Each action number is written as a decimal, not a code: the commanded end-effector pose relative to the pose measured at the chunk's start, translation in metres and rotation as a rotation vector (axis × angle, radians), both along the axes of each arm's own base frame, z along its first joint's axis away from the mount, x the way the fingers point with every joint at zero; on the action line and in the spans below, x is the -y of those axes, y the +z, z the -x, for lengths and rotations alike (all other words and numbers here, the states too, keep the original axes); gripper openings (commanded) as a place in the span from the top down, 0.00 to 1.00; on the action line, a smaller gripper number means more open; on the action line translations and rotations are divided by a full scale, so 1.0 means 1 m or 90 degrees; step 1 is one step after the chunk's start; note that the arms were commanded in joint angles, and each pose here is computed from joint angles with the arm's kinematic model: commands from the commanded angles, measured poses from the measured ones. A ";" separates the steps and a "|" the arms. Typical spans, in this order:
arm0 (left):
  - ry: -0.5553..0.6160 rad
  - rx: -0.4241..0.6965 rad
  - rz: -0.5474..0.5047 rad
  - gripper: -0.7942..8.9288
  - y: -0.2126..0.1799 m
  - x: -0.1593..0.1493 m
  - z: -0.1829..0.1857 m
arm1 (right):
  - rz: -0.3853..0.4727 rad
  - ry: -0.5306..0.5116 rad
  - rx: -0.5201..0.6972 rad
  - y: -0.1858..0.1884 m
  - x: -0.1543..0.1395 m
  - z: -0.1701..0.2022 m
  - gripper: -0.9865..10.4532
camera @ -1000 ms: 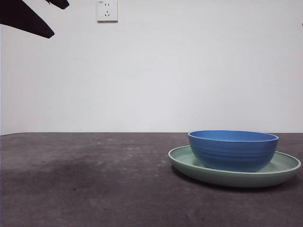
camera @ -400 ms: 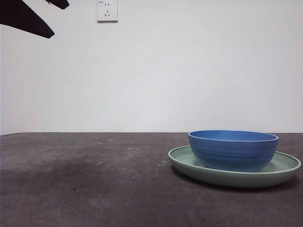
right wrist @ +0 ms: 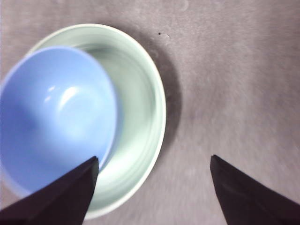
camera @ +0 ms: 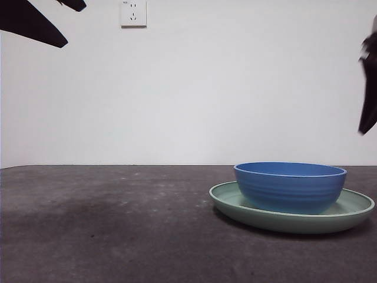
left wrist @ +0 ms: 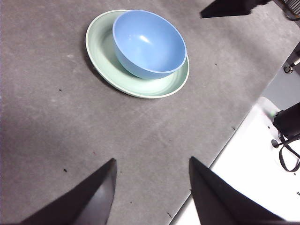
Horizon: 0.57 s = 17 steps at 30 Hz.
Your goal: Pick up the blue bowl, put it on the green plate, put it on desk
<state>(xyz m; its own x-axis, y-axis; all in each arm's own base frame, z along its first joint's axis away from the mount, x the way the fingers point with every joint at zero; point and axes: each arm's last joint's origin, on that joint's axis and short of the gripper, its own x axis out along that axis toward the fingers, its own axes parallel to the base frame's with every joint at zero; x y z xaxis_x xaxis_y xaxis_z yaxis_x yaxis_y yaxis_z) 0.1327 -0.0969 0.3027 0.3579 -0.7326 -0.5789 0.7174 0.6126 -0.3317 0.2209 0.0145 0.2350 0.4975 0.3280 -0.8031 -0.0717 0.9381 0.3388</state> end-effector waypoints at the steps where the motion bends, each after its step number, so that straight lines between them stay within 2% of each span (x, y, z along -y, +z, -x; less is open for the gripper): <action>1: -0.009 0.010 0.005 0.66 0.002 0.002 -0.001 | -0.007 0.000 -0.012 -0.008 0.000 -0.015 0.61; 17: -0.009 0.010 0.005 0.66 0.002 0.002 -0.001 | -0.040 0.018 -0.091 -0.069 -0.003 -0.056 0.72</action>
